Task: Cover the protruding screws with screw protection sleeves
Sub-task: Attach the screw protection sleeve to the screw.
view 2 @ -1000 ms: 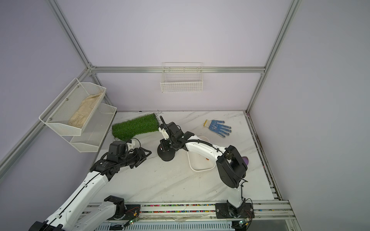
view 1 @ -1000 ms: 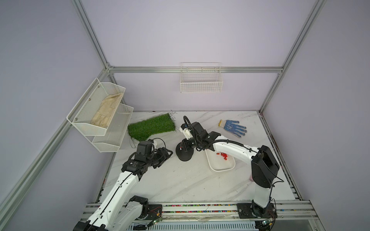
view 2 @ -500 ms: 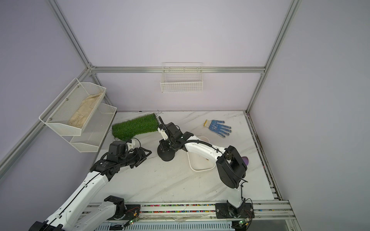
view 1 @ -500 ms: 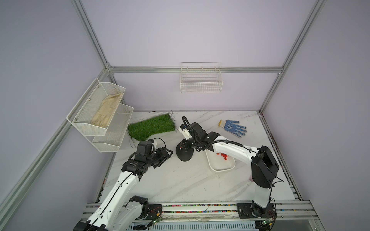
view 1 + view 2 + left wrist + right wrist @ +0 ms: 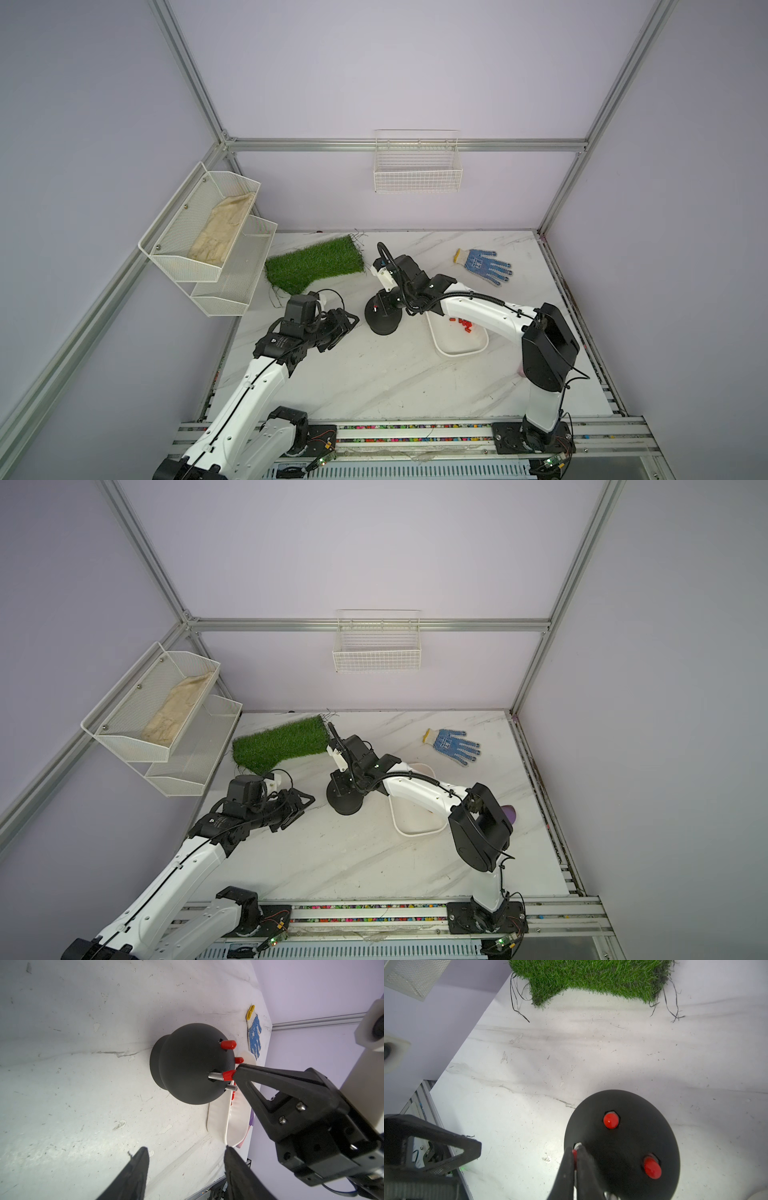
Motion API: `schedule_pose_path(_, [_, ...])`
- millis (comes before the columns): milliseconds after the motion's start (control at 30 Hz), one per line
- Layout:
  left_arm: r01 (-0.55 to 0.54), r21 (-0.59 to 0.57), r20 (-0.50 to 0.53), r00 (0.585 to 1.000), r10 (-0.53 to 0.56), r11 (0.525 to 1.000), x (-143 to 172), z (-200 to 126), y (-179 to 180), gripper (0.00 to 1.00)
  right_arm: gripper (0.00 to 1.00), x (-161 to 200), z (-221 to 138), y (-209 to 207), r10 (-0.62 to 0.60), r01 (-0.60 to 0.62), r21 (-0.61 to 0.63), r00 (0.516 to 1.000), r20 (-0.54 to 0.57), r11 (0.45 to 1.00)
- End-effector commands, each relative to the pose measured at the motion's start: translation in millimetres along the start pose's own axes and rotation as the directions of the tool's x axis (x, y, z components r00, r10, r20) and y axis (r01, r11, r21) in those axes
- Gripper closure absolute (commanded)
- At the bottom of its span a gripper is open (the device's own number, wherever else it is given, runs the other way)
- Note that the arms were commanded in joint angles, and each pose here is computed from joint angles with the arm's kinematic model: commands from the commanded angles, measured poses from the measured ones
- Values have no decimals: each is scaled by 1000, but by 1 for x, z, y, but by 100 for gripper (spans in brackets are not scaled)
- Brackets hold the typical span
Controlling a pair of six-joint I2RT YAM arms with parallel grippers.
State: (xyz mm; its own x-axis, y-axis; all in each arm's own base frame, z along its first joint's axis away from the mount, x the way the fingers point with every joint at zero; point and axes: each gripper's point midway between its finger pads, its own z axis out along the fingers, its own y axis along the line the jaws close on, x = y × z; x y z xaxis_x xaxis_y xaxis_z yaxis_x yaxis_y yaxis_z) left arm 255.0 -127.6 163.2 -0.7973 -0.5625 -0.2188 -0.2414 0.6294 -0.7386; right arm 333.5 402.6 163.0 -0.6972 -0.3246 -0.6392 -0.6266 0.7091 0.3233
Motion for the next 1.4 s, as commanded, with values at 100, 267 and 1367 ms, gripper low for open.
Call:
schedule_pose_path(100, [-2,17,10,1000,2,1000,-1,1,1,41,92,-3,-11,10,-47,47,13,999,-6,999])
schedule_pose_path(267, [-1,16,8,1000,1,1000,-1,2,1,41,92,-2,-10,12,-81,82,33,997,-17,996])
schedule_pose_path(1367, [-1,19,6,1000,1,1000,0,3,2,41,91,-15,-13,9,-108,103,104,993,44,989])
